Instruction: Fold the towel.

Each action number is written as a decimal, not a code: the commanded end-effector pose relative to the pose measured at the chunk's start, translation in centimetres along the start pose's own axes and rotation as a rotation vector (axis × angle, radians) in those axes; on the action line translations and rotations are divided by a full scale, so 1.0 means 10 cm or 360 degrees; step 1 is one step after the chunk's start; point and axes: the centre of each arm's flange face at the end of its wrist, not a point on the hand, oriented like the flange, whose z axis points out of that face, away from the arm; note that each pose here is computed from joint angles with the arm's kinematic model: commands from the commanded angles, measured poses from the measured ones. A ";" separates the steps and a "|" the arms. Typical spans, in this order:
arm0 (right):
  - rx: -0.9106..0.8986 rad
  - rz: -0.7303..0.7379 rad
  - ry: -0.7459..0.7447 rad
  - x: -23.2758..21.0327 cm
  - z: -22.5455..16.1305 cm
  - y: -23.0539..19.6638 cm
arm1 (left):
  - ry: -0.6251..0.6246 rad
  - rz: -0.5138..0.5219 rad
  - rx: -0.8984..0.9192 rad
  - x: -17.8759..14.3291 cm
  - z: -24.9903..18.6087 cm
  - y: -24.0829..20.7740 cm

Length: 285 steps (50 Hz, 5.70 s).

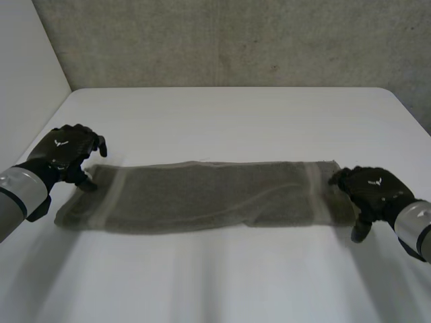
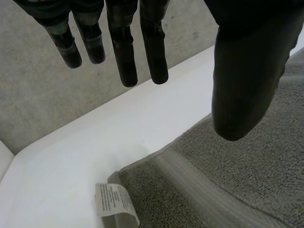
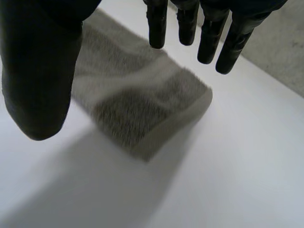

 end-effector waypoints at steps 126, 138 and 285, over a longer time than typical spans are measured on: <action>0.0699 -0.0379 -0.0638 -2.20 0.14 -1.07 | 0.0053 0.0024 0.0041 0.14 -0.03 -0.07; 0.0523 -0.0126 -0.0304 -1.09 -0.11 -1.01 | 0.0209 0.0007 0.0190 0.48 -0.02 -0.38; 0.0538 0.0350 -0.0285 -0.74 -0.11 -1.27 | 0.0053 -0.0443 0.0371 1.21 -0.28 -0.81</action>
